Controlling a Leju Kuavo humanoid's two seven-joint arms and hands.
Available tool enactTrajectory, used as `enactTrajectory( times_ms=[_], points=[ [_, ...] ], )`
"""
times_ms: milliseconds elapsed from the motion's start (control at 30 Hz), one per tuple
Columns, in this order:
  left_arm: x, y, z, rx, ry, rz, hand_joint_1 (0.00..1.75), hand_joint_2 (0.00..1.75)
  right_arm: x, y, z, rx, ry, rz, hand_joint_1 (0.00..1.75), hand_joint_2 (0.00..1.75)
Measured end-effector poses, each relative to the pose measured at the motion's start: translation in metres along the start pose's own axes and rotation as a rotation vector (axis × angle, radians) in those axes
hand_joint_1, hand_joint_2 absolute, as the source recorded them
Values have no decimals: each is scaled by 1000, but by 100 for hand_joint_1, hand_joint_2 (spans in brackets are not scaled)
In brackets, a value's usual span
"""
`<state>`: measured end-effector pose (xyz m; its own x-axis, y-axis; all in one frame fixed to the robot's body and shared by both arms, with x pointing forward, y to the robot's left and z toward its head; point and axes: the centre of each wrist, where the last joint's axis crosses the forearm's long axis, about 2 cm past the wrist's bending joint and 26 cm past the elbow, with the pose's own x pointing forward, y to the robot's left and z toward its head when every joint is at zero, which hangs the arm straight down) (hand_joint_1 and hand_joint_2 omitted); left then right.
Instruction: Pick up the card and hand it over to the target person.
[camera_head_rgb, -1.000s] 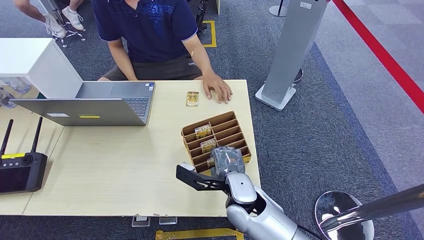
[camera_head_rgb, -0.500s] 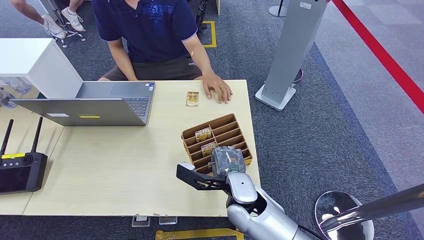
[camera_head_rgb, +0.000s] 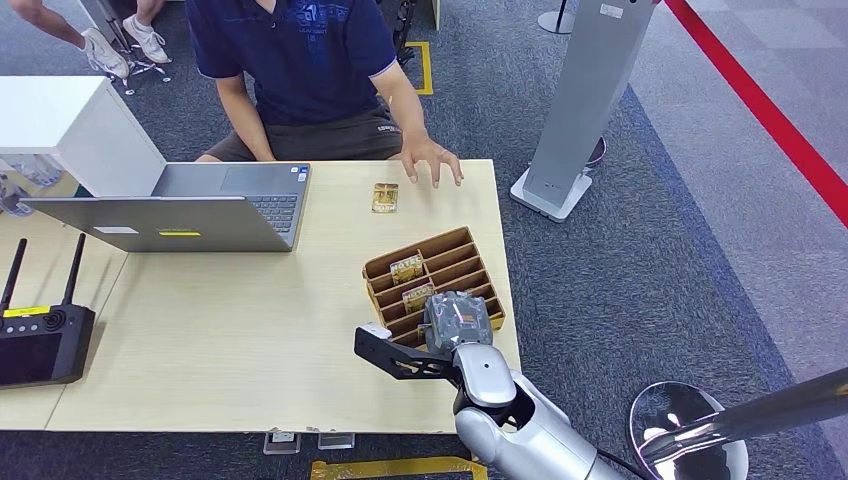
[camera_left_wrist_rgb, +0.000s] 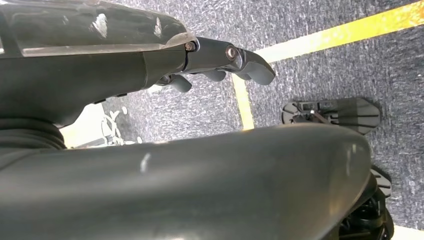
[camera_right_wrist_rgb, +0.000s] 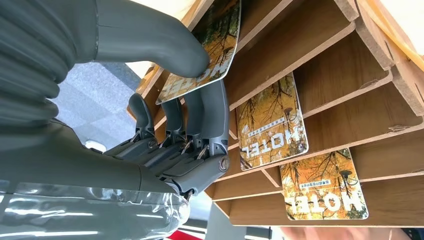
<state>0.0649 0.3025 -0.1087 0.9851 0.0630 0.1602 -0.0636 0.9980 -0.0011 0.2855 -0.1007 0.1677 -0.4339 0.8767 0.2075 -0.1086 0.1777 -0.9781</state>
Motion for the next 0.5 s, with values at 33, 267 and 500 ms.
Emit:
enactTrajectory(
  times_ms=[33,267,500],
  points=[
    [0,0,0,0,0,4,0,0,0,-5,0,-19,-4,1,127,175],
    [0,0,0,0,0,13,0,0,2,-15,1,-51,-11,5,127,175],
    [0,-2,0,3,-4,26,0,0,0,-83,10,-332,-67,-23,127,175]
  ],
)
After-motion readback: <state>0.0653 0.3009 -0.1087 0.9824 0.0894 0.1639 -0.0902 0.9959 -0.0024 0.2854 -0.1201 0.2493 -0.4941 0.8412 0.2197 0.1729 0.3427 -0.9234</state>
